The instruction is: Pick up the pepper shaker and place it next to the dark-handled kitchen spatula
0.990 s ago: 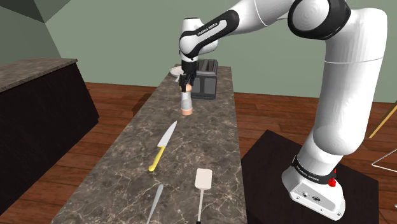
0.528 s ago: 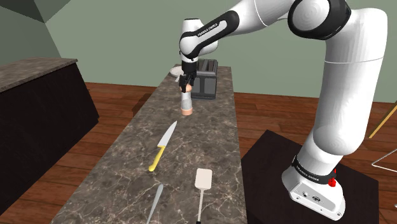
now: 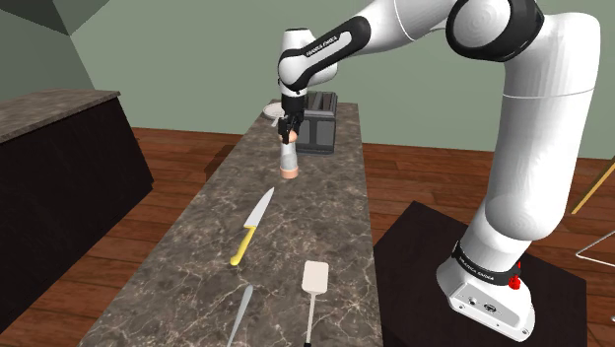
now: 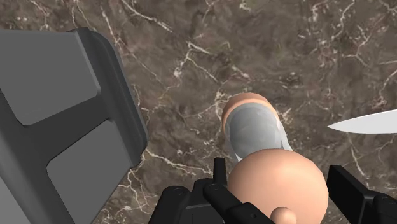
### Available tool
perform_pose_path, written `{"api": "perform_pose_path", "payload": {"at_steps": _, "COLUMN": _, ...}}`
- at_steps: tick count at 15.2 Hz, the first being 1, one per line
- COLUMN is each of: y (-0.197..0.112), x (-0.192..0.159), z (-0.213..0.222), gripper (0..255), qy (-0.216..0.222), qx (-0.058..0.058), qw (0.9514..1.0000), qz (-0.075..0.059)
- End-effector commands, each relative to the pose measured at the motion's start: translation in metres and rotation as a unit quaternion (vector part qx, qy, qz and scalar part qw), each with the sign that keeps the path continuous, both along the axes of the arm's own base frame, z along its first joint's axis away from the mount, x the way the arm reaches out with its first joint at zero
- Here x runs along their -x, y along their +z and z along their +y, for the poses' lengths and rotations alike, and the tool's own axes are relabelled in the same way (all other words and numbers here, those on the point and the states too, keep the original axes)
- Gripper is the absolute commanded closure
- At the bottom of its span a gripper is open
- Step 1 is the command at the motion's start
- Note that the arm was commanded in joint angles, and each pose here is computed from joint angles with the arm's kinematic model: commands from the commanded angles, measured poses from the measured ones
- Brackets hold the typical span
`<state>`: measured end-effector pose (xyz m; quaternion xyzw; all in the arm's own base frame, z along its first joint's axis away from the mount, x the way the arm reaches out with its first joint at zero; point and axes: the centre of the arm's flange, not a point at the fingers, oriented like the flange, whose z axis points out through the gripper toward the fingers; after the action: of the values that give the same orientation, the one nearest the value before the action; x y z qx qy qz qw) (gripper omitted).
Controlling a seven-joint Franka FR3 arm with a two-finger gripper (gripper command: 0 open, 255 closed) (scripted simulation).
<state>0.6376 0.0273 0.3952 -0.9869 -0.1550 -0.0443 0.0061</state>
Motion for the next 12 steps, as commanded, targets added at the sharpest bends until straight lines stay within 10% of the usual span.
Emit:
{"api": "perform_pose_path", "payload": {"at_steps": 1, "y": 0.0, "x": 0.0, "z": 0.0, "gripper": 255, "qy": 0.0, "qx": 0.0, "qw": 1.0, "qz": 0.0}}
{"api": "perform_pose_path", "payload": {"at_steps": 12, "y": 0.052, "x": 0.0, "z": 0.0, "gripper": 255, "qy": 0.0, "qx": 0.0, "qw": 1.0, "qz": 0.0}}
